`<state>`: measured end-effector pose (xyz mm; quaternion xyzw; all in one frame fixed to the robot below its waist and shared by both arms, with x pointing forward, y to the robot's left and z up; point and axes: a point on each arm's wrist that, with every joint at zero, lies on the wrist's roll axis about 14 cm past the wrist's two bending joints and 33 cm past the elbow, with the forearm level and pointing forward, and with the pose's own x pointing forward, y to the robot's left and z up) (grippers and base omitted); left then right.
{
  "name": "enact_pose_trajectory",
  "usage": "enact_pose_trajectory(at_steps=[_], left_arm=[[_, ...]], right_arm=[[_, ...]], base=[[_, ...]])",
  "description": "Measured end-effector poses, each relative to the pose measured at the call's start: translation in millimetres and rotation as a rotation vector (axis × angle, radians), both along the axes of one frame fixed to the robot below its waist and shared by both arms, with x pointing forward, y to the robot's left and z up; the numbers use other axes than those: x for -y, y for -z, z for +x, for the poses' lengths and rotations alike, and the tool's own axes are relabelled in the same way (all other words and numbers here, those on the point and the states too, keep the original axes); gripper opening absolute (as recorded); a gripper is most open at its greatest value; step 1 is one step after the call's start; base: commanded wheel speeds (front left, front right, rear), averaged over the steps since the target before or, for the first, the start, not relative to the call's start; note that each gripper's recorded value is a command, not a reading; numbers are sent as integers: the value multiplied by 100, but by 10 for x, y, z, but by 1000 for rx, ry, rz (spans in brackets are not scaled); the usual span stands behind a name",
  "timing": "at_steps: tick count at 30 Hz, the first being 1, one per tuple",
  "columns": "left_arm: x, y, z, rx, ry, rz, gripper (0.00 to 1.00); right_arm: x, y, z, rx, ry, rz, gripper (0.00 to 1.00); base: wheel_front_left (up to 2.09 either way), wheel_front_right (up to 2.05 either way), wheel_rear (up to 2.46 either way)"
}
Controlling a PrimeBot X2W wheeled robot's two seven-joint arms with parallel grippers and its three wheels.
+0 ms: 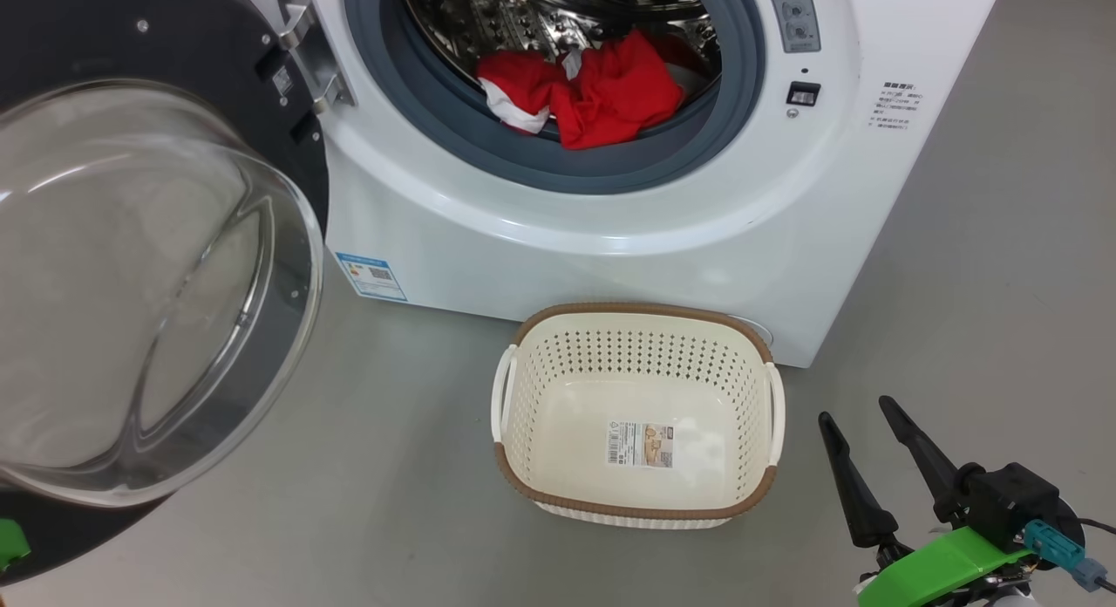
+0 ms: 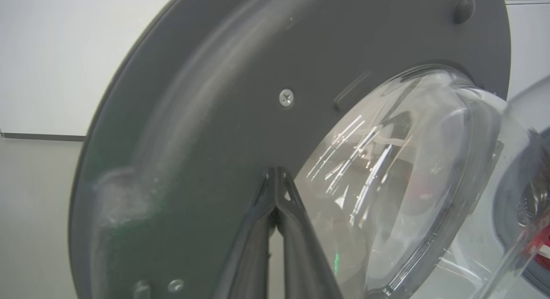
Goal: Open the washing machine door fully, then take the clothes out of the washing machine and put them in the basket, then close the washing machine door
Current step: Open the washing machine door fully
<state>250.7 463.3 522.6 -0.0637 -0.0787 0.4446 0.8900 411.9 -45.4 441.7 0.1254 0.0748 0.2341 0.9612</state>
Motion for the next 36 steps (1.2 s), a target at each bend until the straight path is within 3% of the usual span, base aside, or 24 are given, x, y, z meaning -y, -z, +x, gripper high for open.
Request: enact_pose_trajectory(at_steps=[18,33,36], left_arm=[[27,29,-12,19,38,-24,0],[678,206,-102,70,228,-86,0],[849,183,-40,73,289,-77,13]], right_arm=[[-7,-145,-36,35,5,7,100],[35,-338,-169,76,32,23,100],[101,-329,-198,73,50,20,100]], base=[[0,0,0],[0,0,0],[0,0,0]])
